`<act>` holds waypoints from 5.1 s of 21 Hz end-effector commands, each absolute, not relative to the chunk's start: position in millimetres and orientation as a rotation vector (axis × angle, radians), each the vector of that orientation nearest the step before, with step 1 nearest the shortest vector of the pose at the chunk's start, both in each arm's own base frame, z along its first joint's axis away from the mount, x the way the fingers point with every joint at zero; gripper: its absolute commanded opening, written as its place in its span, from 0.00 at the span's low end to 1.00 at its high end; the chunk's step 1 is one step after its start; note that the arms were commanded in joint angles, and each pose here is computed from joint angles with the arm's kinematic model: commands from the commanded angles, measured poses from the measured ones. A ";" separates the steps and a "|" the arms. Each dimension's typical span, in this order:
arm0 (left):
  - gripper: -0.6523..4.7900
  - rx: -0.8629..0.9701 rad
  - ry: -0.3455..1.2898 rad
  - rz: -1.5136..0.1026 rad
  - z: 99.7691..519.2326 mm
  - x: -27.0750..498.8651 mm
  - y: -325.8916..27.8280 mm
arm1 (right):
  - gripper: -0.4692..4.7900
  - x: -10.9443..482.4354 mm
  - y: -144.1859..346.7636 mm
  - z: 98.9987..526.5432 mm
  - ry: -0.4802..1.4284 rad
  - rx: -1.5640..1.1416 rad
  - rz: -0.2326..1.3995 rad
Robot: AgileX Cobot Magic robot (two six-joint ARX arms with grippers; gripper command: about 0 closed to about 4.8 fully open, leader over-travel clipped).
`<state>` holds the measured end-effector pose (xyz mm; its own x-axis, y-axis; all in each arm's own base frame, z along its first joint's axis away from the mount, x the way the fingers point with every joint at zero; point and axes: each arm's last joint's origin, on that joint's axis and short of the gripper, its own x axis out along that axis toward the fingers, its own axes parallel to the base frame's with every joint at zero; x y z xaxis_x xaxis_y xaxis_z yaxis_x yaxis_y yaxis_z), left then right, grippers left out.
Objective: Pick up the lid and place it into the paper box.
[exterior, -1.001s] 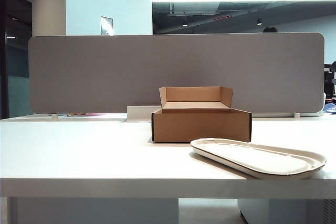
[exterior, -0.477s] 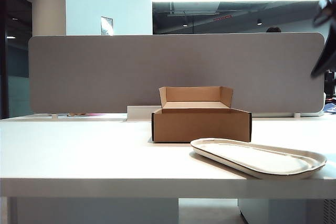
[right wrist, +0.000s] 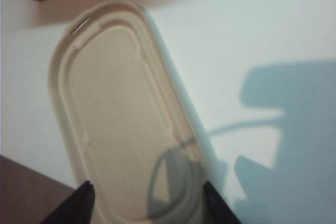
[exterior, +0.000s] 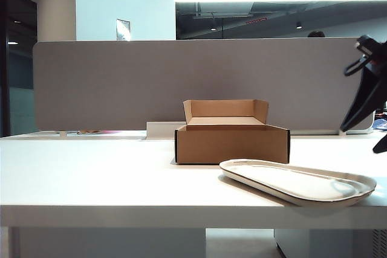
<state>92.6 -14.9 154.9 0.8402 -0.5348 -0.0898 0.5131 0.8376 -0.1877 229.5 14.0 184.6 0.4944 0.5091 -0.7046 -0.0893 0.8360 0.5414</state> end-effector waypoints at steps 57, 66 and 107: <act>0.11 -0.161 0.145 -0.475 154.9 93.5 -12.9 | 0.08 254.5 47.0 224.7 0.897 0.445 0.639; 0.11 -0.161 0.145 -0.475 154.9 93.5 -13.0 | 0.08 314.0 53.3 281.3 0.545 0.251 0.431; 0.11 -0.156 0.139 -0.386 154.9 94.6 -10.6 | 0.07 286.3 16.0 299.2 0.352 0.118 0.249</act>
<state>94.7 -10.8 153.6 0.9129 -0.3935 -0.1089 0.3716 0.9113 -0.1774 293.6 18.2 298.1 0.9010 0.2684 -0.3408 -0.2280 0.9613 0.1544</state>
